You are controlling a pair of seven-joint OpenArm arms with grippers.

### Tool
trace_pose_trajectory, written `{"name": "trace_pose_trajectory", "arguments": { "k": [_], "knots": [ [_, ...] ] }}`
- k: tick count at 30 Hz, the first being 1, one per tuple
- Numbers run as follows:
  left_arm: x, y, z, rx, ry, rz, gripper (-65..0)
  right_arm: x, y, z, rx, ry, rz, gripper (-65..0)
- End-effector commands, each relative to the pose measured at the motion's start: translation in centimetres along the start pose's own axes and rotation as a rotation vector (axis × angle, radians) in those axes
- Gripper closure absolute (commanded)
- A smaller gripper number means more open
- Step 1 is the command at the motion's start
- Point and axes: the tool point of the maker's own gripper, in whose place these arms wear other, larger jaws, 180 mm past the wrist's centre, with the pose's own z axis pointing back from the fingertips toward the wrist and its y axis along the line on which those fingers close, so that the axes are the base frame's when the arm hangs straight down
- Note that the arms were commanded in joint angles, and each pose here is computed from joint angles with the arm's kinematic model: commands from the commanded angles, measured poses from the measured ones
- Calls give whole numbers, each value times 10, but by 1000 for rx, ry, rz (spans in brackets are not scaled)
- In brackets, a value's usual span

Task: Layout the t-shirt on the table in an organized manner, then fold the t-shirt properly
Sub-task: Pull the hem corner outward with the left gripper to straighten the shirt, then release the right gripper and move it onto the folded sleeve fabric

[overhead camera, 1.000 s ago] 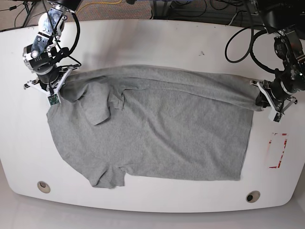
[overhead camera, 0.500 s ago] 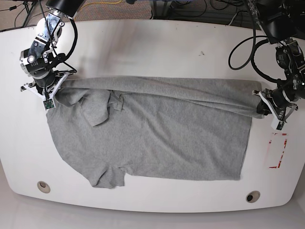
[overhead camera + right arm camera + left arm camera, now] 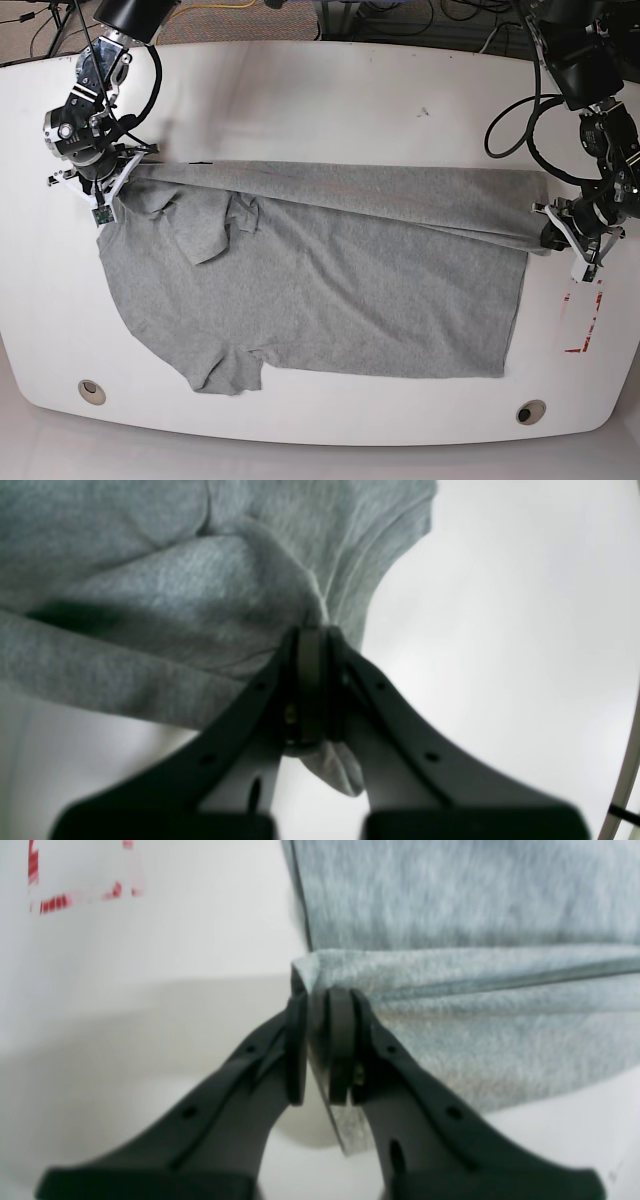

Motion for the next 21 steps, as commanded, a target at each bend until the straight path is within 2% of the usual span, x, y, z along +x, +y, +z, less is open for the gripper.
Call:
{"name": "trace_pose_trajectory", "arguments": {
  "k": [1,3,5,11,13,15,19,21],
  "knots": [
    [13,3,-1,-3,-38,-19,-49,7,-9,2,-20,-20,0,-8],
    [12,-2,-6,-20,-37,-27,-50,5,-8,0,-16,-14,-3,-24],
    [11,-3,-9,-27,-33,-36,-50,3,-8,-1,-13,-9,-4,-68],
    [16,-13,-17,-56,-31,-56,-65,6,-7,0,-10,-20,-7,-292],
    [24,-15,-18,-59,-42,-67,-104,10,-8,1,-13,-33,-5,-342],
    [29,-15,-18,-59,-51,-72,-171,22,-13,5,-34,-71,5,-384],
    [34,-15,-17,-56,-61,-77,-304,38,-17,16,-61,-120,25,-403],
    [39,-14,-15,-53,-71,-82,-339,45,-18,21,-69,-142,32,-404]
  ]
}}
